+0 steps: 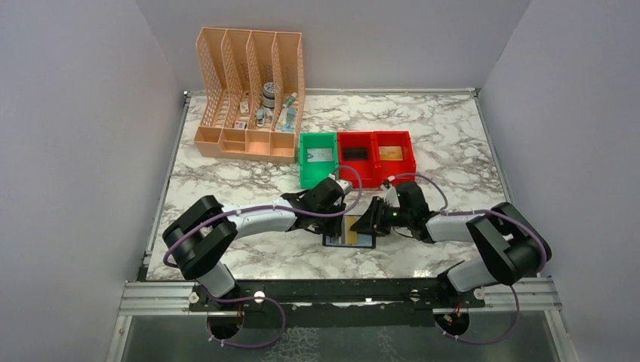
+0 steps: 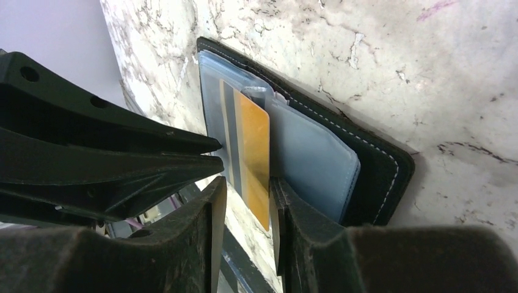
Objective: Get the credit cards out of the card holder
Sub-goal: Remove the credit card from the card holder.
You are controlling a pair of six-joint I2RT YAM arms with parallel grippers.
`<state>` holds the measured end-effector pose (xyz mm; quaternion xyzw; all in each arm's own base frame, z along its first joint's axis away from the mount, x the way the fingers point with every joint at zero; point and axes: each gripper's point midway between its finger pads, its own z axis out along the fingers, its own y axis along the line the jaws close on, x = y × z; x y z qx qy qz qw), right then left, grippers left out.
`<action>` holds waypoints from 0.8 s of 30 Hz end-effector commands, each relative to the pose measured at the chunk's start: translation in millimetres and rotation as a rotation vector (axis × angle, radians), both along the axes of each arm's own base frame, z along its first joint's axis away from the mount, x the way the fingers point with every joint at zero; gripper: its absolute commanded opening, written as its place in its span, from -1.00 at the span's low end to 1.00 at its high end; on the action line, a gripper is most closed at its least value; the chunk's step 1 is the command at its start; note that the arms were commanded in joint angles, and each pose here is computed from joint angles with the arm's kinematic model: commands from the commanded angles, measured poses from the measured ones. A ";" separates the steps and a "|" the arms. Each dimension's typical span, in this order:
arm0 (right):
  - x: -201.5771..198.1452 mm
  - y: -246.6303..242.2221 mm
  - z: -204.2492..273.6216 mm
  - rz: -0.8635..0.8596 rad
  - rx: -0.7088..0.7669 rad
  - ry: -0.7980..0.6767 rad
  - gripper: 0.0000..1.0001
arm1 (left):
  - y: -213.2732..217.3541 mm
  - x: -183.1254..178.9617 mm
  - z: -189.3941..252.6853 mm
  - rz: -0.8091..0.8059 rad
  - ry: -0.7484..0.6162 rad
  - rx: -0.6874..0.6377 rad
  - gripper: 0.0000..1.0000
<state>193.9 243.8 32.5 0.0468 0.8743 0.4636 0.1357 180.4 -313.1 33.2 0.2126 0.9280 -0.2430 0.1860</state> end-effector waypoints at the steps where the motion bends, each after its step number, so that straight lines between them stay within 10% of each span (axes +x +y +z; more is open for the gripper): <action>1: 6.6 5.8 5.1 -0.004 0.051 -0.023 -0.33 | 14.5 -4.1 -9.9 0.000 0.002 0.075 -0.59; 24: 0.9 7.7 -8.6 -0.005 0.081 0.022 -0.78 | 15.7 -5.0 -10.4 0.006 0.006 0.076 -0.61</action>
